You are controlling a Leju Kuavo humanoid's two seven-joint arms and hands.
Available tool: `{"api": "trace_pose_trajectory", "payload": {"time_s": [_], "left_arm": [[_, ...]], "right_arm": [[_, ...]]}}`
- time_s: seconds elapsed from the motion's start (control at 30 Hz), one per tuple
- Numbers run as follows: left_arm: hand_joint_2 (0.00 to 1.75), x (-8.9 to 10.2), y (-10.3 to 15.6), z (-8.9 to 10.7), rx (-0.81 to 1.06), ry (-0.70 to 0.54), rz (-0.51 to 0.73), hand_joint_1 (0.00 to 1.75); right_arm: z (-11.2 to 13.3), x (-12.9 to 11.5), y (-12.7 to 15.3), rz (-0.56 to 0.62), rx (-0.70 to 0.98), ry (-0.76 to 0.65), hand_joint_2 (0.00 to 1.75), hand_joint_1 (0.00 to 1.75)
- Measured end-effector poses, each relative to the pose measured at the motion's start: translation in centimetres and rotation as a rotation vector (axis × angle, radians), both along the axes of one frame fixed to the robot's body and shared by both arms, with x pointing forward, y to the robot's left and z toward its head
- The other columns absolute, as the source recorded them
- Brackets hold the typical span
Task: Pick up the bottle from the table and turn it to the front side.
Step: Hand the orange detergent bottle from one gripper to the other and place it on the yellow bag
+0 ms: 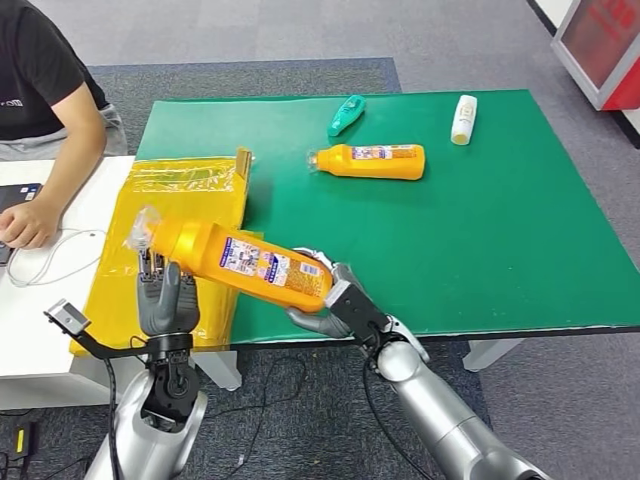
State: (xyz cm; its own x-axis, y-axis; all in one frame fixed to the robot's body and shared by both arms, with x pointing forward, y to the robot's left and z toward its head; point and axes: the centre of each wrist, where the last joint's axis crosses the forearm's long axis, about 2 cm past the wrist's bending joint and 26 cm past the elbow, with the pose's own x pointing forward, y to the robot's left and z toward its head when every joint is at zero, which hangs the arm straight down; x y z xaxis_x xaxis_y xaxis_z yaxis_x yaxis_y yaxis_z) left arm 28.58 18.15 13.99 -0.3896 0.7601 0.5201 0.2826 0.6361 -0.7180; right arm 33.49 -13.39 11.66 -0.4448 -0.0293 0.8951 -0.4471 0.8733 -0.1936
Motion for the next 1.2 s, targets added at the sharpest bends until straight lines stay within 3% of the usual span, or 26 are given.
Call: {"api": "trace_pose_trajectory", "payload": {"time_s": [0.6, 1.2], "left_arm": [[1.75, 0.3, -1.0, 0.3, 0.036, -0.001, -0.082, 0.0], [1.75, 0.5, -1.8, 1.6, 0.174, -0.127, -0.076, 0.0]], "right_arm": [[2.9, 1.1, 0.9, 0.004, 0.003, -0.094, 1.75, 1.75], [2.6, 1.2, 1.0, 0.003, -0.006, -0.082, 1.75, 1.75]]}}
